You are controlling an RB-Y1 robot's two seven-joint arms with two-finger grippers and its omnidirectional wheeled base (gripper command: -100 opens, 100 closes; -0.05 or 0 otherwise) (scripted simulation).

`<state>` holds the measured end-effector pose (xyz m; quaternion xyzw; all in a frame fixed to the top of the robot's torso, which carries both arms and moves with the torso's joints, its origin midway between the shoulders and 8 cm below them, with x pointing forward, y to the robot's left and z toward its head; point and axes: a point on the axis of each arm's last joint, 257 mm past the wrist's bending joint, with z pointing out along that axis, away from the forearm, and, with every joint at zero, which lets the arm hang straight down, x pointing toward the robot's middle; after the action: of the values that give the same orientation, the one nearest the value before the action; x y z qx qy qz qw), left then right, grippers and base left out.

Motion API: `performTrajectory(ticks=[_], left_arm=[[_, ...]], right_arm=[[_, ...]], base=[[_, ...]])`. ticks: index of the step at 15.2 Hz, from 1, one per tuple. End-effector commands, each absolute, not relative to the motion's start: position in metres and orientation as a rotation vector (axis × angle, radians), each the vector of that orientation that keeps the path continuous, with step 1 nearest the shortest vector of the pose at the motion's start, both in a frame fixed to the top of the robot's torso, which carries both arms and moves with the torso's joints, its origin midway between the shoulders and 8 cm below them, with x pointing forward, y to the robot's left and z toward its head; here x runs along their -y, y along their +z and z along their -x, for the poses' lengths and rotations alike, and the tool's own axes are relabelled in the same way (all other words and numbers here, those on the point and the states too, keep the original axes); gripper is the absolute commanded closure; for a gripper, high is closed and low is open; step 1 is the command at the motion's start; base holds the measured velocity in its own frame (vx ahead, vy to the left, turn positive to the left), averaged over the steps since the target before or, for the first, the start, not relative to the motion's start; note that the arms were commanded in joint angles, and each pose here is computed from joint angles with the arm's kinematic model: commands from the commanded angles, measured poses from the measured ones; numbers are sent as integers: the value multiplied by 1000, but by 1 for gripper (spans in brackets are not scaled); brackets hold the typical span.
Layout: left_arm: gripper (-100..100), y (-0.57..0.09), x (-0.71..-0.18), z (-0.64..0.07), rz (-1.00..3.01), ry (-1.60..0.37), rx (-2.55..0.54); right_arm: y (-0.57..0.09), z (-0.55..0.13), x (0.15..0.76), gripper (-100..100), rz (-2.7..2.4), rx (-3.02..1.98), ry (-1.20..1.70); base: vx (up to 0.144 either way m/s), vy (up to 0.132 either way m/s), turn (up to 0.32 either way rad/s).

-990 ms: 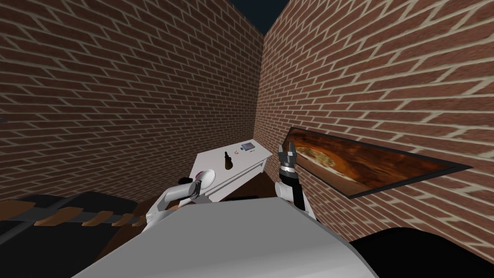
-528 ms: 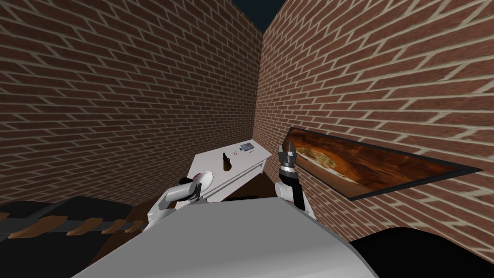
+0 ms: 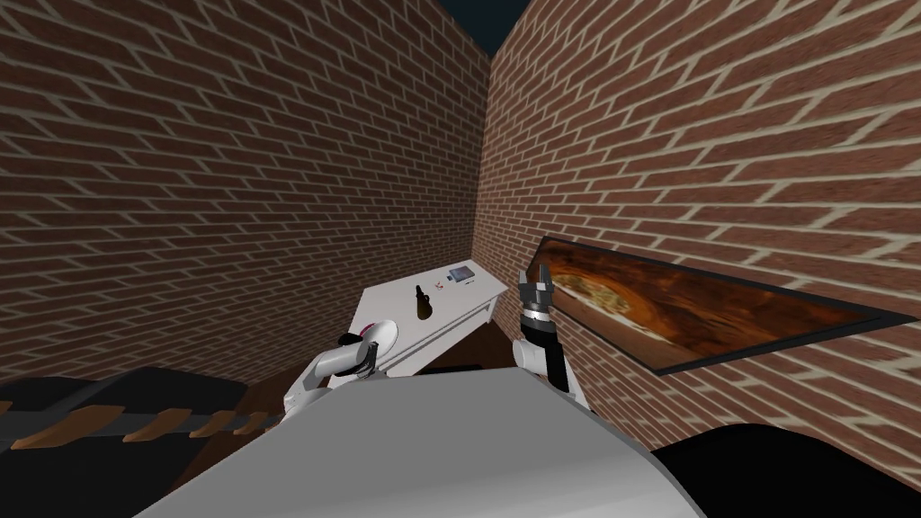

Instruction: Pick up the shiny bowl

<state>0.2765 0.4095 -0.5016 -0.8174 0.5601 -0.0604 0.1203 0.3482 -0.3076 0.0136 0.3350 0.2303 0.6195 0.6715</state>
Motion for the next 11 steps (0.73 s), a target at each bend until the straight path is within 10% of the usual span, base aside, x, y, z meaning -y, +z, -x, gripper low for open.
performTrajectory(ticks=[1,11], left_arm=[[100,-502,-410,-277,2388,-176,-1636],[100,-488,-411,-276,2388,-172,-1638]], right_arm=[[14,-348,308,0,-755,-519,1395],[14,-348,308,0,-755,-519,1395]], base=[[0,0,0],[-5,-10,1]])
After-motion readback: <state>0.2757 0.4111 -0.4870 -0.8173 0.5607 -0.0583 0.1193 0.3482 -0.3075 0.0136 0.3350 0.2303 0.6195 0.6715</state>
